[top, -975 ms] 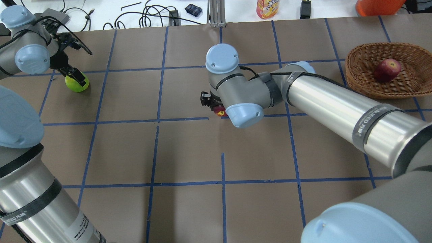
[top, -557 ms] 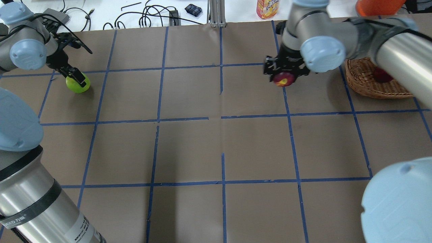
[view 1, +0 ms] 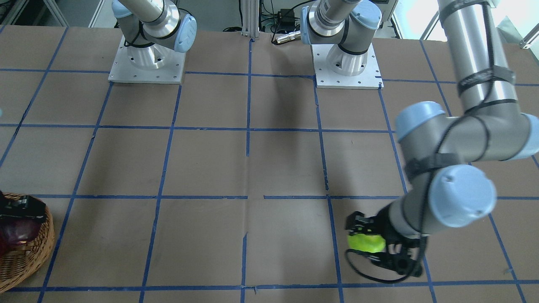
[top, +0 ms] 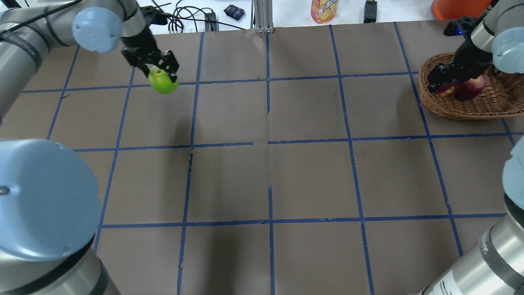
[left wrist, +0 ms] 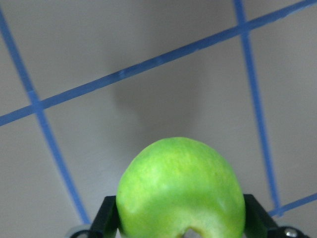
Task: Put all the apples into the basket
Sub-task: 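Put the purple apple in the basket while left carries green apple centerward, then release the green apple at center with left gripper while right returns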
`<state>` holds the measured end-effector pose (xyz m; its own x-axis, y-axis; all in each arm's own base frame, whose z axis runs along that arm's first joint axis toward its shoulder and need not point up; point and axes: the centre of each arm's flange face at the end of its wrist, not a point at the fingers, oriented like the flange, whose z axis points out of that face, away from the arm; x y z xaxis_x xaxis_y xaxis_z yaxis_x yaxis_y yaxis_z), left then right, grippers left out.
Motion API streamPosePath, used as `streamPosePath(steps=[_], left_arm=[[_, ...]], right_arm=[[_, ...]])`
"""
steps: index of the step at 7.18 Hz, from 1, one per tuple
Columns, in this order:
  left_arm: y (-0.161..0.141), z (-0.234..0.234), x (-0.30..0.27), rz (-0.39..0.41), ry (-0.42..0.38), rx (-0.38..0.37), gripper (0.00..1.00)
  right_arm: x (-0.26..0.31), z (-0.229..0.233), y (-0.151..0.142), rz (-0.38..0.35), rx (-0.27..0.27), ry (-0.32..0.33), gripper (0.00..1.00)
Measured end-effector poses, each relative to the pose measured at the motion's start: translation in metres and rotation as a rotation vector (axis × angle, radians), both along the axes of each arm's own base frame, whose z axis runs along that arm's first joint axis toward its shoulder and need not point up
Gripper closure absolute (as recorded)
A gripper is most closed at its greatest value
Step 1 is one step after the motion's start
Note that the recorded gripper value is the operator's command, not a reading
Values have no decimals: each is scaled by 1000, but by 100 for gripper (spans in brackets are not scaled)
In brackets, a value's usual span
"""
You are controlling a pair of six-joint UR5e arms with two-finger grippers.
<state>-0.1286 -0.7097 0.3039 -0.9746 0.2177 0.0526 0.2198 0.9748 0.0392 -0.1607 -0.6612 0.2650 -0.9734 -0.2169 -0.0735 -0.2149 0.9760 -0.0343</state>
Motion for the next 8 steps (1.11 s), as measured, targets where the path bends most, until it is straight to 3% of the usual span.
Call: streamPosePath(steps=[2,3,4,5,7,8], left_arm=[[35,-30,-130,149,-6,-15,82],[58,-52,-173,184,-1,-39,65],[81,-74,-200,222,15,-77,8],[102,-92,-214,251,26,-93,0],[127,-104,-228,263,27,-83,0],[121,-88,-221,278,45,-72,0]], right_arm=[[-23,-9,-7,67,-12,-4,0],[-25,-9,-8,76,-16,-2,0],[-25,-6,-9,80,-18,0,0],[-20,2,-8,85,-21,3,0],[34,36,-3,101,-3,-4,0],[84,53,3,62,20,-7,0]])
